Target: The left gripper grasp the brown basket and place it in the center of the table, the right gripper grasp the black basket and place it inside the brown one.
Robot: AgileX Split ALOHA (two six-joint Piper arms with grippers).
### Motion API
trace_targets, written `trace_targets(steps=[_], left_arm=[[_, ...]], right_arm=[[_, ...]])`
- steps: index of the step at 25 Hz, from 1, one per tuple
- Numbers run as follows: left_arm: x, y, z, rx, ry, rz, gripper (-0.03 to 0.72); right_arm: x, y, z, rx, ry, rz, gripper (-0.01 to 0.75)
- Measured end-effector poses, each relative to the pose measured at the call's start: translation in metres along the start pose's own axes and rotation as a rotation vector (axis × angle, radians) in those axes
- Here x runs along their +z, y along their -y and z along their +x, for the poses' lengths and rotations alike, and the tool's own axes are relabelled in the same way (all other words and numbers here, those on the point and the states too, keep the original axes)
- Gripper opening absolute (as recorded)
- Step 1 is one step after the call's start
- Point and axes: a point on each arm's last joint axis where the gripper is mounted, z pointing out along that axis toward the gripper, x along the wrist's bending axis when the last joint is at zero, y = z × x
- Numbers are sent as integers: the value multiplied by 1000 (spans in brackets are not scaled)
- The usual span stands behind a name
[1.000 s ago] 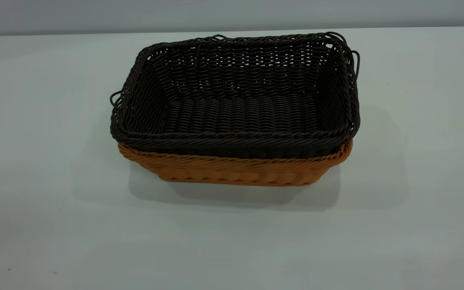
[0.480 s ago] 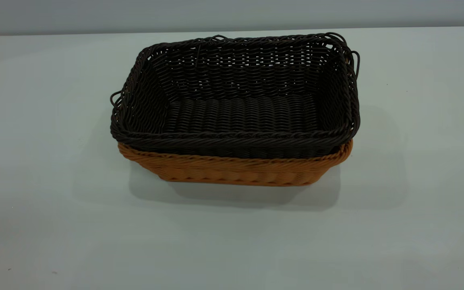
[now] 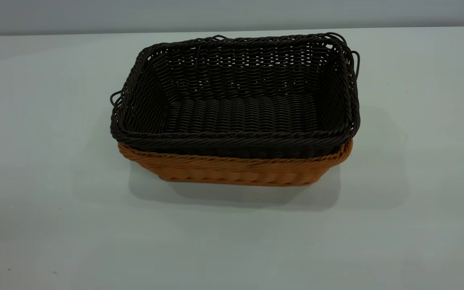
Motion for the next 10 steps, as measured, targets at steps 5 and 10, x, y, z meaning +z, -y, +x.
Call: trace_targets(steps=[5, 10], left_arm=[[0, 0, 0, 0, 0, 0, 489], [0, 0, 0, -1, 0, 0, 489]], right_arm=[[0, 0, 0, 1, 0, -1, 590], [0, 0, 0, 1, 0, -1, 577]])
